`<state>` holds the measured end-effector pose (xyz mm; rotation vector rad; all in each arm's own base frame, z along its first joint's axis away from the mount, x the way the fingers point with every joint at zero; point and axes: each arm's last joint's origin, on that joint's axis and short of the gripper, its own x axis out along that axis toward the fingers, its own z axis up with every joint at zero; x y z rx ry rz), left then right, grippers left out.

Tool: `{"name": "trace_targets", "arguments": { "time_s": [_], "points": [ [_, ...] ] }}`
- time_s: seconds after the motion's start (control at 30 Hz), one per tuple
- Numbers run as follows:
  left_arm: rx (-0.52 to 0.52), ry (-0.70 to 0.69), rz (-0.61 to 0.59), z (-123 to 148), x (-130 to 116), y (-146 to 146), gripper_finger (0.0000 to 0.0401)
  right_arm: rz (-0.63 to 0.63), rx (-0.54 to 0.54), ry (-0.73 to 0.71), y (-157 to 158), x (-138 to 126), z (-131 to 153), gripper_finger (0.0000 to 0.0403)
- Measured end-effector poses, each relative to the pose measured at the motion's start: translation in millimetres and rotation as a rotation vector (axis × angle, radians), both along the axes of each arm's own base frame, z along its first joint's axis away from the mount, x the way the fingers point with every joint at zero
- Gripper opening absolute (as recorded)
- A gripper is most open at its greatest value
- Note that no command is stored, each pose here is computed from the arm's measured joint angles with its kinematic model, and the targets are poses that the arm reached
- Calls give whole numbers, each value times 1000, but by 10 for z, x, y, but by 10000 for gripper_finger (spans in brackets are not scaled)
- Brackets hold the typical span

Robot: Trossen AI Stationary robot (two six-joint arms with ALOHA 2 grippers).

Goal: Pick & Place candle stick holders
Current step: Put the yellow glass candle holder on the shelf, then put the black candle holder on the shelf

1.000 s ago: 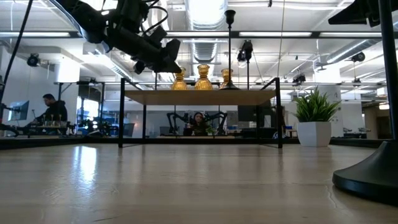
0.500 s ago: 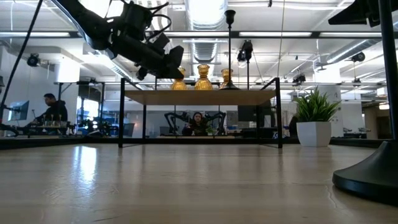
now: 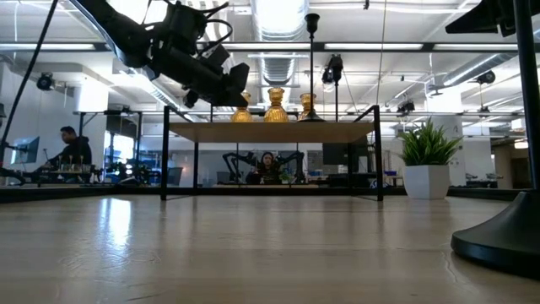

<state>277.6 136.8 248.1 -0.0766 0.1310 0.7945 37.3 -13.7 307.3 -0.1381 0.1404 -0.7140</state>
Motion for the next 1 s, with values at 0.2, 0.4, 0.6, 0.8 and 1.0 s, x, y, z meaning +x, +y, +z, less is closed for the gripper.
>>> {"name": "trace_targets", "arguments": {
  "time_s": [0.2,0.4,0.6,0.8,1.0],
  "points": [
    [0,-4,12,7,-2,1,0,-1,0,0,0,0,0,38],
    [38,-75,-73,295,-25,-156,0,-1,0,-1,0,0,1,38],
    [74,-96,-185,690,-172,-443,0,-2,0,-1,0,0,1,38],
    [57,-145,-456,1006,-331,-743,0,1,1,-1,0,0,2,38],
    [27,-131,-621,1142,-447,-951,3,147,-1,20,35,28,3,38]
  ]
}}
